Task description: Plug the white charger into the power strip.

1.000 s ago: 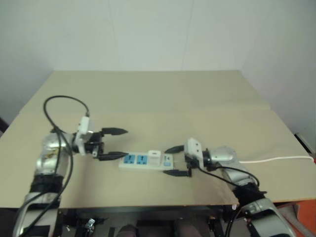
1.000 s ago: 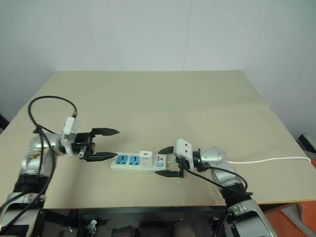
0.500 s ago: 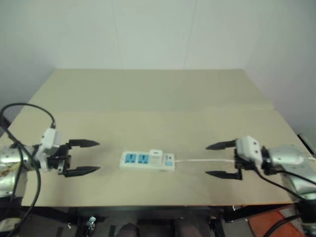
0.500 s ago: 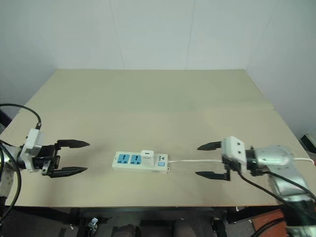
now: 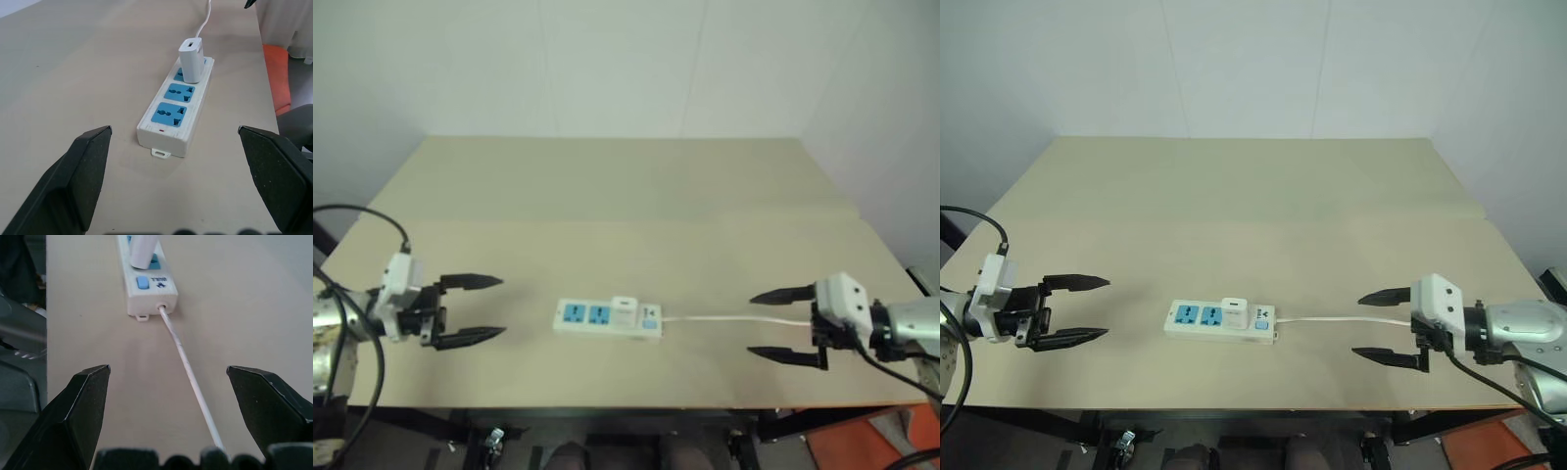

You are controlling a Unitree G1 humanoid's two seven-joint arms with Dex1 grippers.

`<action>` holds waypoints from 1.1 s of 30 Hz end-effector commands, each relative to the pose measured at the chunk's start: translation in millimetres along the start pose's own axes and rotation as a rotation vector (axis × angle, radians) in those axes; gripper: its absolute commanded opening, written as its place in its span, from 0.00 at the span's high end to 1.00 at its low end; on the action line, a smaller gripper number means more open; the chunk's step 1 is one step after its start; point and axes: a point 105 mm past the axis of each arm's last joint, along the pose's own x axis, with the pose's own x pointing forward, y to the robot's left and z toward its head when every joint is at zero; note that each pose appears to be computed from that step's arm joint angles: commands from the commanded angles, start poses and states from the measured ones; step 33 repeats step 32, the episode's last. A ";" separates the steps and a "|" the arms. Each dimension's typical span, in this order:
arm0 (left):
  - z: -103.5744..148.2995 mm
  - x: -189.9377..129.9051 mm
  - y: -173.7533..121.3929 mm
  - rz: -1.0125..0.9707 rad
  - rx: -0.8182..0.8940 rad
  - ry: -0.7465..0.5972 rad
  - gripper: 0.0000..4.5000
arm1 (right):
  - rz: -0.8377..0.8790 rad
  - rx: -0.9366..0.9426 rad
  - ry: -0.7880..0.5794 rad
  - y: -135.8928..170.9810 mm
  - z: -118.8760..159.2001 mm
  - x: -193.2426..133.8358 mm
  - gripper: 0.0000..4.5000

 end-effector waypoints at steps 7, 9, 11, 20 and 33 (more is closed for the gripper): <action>16.6 5.5 7.9 -0.008 0.029 -0.069 0.00 | -0.062 -0.045 0.022 -6.7 12.3 -14.4 0.01; 17.2 8.3 8.6 -0.020 0.036 -0.068 0.00 | -0.068 -0.034 0.025 -6.9 11.7 -16.0 0.01; 15.1 10.3 9.8 -0.016 0.024 -0.067 0.00 | -0.056 -0.013 0.035 -1.9 8.5 -17.9 0.01; 24.1 14.6 6.6 -0.044 -0.056 -0.121 0.00 | -0.057 -0.020 0.053 4.1 4.2 -20.0 0.01; 17.2 19.9 10.7 -0.020 -0.005 -0.060 0.00 | -0.052 -0.007 0.039 4.1 7.8 -20.9 0.01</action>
